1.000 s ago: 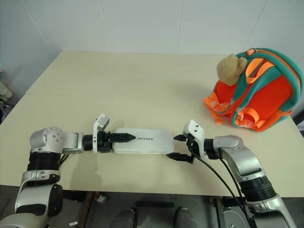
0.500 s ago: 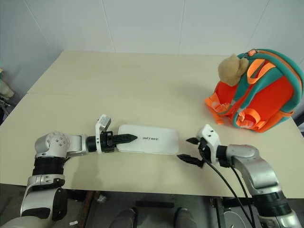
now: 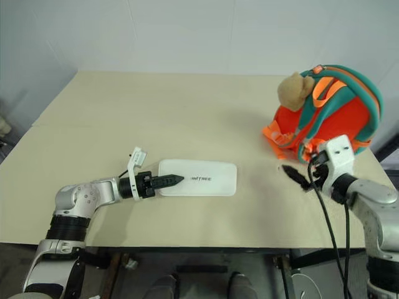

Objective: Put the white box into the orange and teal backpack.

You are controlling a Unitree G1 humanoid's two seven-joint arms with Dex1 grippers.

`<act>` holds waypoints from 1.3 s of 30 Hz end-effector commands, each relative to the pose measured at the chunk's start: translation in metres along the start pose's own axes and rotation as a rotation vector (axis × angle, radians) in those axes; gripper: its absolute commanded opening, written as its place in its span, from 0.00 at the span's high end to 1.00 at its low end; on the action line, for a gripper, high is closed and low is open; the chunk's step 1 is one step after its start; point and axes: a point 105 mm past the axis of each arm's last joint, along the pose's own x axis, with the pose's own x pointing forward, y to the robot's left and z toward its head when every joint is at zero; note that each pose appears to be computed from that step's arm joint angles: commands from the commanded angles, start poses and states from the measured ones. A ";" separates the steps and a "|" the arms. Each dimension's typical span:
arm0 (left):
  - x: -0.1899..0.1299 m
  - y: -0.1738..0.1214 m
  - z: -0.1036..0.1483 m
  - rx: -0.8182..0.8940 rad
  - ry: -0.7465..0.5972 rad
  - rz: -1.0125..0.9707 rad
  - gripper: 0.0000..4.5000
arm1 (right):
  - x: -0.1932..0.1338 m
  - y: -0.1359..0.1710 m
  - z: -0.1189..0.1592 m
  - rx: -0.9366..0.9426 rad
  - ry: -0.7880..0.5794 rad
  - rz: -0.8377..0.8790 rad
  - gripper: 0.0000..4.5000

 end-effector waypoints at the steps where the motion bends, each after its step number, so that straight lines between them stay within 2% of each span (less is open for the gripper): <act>1: -0.020 0.027 -0.012 0.026 0.048 0.207 0.71 | -0.011 -0.024 0.019 -0.024 -0.023 -0.102 0.00; 7: -0.030 0.031 -0.017 0.009 0.020 0.244 0.71 | 0.008 -0.038 0.029 -0.008 -0.055 -0.153 0.00; 15: -0.026 0.026 -0.009 0.029 -0.023 0.234 0.71 | 0.076 -0.015 0.054 0.115 -0.162 -0.009 0.00; 20: -0.042 0.027 -0.011 0.022 -0.056 0.284 0.71 | 0.105 0.001 0.062 0.069 -0.175 0.073 0.00; 27: -0.049 0.027 -0.012 0.016 -0.096 0.315 0.71 | 0.134 -0.009 0.054 0.019 -0.220 -0.039 0.00; 31: -0.056 0.026 -0.005 0.033 -0.142 0.337 0.71 | 0.137 0.005 0.066 0.046 -0.358 0.035 0.20; 35: -0.067 0.026 0.002 0.055 -0.190 0.362 0.71 | 0.135 0.024 0.082 0.070 -0.474 0.166 0.52; 39: -0.076 0.027 0.006 0.068 -0.220 0.386 0.71 | 0.131 0.035 0.089 0.079 -0.523 0.256 0.82</act>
